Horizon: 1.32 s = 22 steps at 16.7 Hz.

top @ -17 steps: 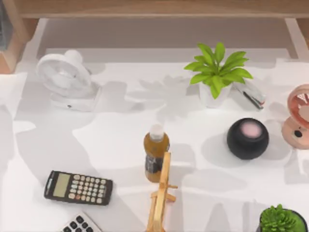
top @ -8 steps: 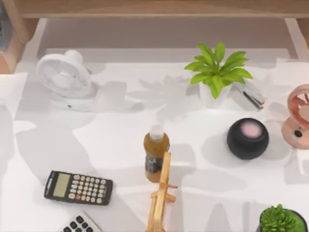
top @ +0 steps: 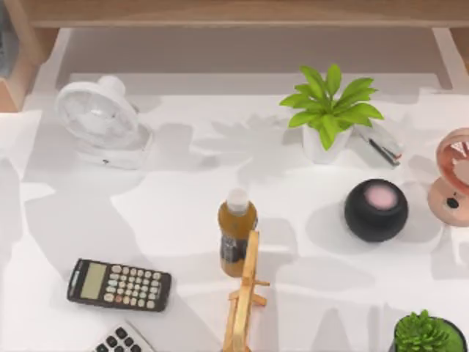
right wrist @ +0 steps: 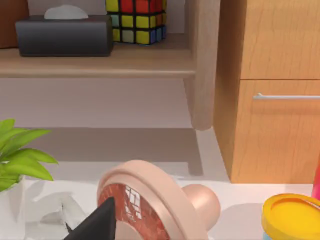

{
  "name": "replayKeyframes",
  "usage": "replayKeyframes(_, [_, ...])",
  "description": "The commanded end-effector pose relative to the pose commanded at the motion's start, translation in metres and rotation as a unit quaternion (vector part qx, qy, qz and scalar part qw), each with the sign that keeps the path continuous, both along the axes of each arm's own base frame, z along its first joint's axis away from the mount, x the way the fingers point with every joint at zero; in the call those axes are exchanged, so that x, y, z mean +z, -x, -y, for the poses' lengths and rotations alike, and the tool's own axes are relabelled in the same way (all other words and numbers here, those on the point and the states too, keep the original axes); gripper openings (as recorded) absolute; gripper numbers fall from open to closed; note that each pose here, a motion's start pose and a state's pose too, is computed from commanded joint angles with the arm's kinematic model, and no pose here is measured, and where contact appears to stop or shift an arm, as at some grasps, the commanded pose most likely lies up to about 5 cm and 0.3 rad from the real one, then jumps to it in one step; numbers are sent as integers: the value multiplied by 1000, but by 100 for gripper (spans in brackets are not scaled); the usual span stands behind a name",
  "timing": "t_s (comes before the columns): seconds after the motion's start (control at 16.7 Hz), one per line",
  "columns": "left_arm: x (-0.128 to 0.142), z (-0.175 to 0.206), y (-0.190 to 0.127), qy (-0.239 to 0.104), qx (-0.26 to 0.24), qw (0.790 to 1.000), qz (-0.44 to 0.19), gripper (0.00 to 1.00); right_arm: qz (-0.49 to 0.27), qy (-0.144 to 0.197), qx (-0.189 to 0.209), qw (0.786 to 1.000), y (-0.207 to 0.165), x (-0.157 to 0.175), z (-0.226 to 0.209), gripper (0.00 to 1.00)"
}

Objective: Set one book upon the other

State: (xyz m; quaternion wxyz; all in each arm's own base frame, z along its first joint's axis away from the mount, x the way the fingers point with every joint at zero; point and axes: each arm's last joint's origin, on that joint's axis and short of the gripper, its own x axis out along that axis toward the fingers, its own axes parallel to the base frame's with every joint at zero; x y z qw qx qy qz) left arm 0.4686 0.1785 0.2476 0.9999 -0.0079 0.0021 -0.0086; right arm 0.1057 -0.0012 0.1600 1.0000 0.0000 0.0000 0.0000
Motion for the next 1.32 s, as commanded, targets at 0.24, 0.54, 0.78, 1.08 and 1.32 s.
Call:
replayKeyframes(0.24, [7, -1, 6, -2, 2, 1000, 2, 0, 0, 0, 0, 1000, 0, 0, 0, 100])
replayKeyframes(0.54, [11, -2, 11, -1, 2, 1000, 1, 0, 0, 0, 0, 1000, 0, 0, 0, 100])
replayKeyframes(0.78, [18, 0, 13, -19, -1, 1000, 7, 0, 0, 0, 0, 1000, 0, 0, 0, 100])
replayKeyframes(1.08, [62, -15, 47, -152, 13, 987, 42, 0, 0, 0, 0, 1000, 0, 0, 0, 100])
replayKeyframes(1.32, [87, -37, 89, -322, 40, 945, 45, 0, 0, 0, 0, 1000, 0, 0, 0, 100])
